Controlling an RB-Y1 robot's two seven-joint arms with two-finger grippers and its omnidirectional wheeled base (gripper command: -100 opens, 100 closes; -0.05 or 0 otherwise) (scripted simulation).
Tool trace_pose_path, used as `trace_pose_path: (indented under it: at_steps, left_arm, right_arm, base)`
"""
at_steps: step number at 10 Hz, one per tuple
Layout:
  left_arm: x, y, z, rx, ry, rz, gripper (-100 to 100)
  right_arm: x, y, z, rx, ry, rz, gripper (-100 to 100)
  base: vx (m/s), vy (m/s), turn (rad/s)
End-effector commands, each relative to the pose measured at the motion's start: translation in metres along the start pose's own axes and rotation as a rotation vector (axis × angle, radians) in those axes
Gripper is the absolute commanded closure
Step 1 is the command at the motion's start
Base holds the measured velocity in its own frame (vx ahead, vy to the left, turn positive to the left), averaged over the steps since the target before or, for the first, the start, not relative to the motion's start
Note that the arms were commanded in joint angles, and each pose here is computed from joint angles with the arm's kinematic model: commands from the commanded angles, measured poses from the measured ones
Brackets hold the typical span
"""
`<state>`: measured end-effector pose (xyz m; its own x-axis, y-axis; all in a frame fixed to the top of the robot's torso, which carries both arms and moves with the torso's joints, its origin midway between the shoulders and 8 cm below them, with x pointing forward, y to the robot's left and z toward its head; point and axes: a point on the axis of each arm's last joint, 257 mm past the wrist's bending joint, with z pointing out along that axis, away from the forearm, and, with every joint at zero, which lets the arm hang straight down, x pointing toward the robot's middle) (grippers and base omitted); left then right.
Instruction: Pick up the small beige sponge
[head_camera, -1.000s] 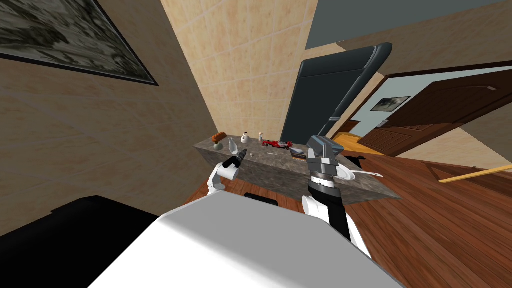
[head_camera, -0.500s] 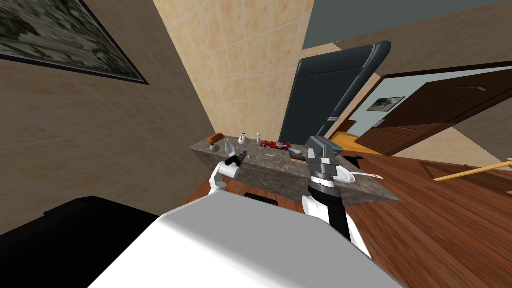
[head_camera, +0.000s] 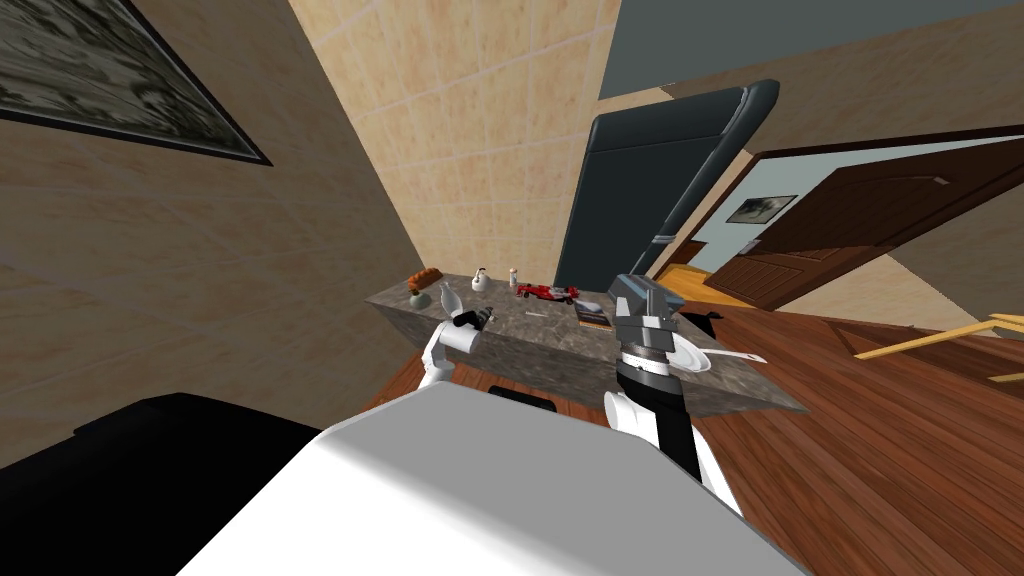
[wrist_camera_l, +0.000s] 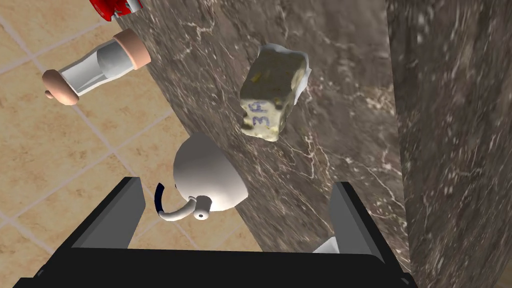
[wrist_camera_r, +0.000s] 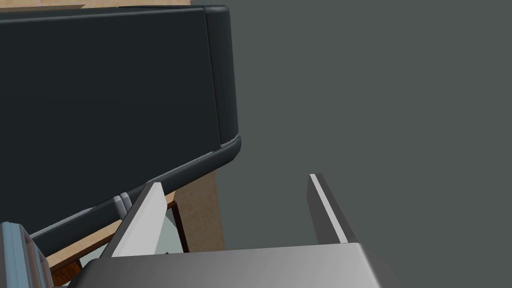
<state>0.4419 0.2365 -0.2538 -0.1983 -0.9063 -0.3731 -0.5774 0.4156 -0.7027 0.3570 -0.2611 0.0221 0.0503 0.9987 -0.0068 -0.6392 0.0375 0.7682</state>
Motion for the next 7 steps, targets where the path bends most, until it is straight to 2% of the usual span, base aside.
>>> trace_pose_path:
  at_steps: [1,4,5,6,7]
  left_arm:
    - [0.003,0.014,0.002,-0.055,0.012,-0.002,-100]
    - [0.007,0.038,0.006,-0.137,0.029,-0.001,-100]
    - [0.01,0.053,0.008,-0.177,0.039,0.001,-100]
    - [0.008,0.045,0.008,-0.153,0.033,0.0,-100]
    - [0.008,0.047,0.008,-0.158,0.034,0.0,0]
  right_arm:
    - [0.0,0.0,0.0,0.0,0.0,0.0,0]
    - [0.0,0.0,0.0,0.0,0.0,0.0,0]
    - [0.0,0.0,0.0,0.0,0.0,0.0,0]
    - [0.0,0.0,0.0,0.0,0.0,0.0,0]
    - [0.0,0.0,0.0,0.0,0.0,0.0,0]
  base:
    - [0.115,-0.031,-0.037]
    - [0.098,-0.028,-0.031]
    - [0.08,-0.018,-0.029]
    - [0.037,-0.007,-0.003]
    - [0.007,-0.001,0.001]
